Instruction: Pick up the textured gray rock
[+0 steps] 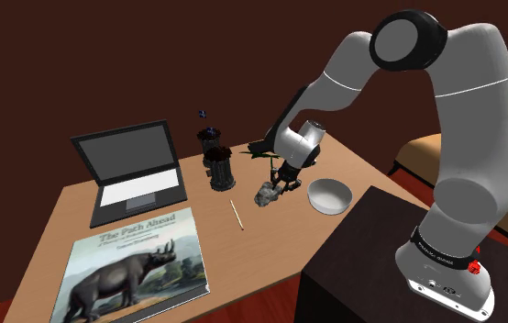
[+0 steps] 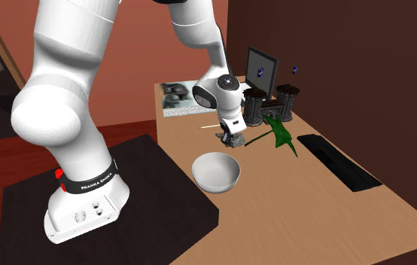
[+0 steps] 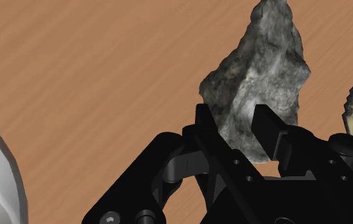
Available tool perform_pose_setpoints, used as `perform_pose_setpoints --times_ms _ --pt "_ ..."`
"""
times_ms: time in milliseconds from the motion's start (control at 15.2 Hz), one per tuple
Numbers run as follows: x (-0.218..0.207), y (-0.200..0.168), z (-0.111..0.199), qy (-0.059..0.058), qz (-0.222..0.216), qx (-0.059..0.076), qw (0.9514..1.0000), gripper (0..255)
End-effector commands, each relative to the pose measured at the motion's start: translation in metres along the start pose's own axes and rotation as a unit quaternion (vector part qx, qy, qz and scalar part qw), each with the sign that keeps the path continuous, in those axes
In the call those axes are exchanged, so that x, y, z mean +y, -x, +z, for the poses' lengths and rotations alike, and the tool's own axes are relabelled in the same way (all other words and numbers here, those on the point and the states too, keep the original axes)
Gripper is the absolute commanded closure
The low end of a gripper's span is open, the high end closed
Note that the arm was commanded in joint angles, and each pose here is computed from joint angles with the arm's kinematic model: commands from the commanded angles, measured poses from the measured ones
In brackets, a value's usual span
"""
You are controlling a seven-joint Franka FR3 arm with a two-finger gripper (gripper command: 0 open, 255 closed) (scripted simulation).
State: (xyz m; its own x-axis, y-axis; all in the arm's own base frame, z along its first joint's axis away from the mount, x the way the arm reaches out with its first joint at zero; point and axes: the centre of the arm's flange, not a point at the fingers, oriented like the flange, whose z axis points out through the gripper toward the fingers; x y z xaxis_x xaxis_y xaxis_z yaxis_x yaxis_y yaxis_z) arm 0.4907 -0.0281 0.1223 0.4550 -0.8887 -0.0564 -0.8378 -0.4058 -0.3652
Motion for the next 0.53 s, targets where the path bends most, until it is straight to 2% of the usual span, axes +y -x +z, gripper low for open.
perform_pose_setpoints --times_ms 0,330,462 --pt "0.0001 0.0001 0.0001 0.000 0.000 0.000 1.0000 255" --pt "0.0002 -0.0004 0.0000 0.000 0.000 0.000 1.0000 255" --pt "-0.0037 0.0002 -0.0098 0.000 0.000 0.000 1.0000 255"
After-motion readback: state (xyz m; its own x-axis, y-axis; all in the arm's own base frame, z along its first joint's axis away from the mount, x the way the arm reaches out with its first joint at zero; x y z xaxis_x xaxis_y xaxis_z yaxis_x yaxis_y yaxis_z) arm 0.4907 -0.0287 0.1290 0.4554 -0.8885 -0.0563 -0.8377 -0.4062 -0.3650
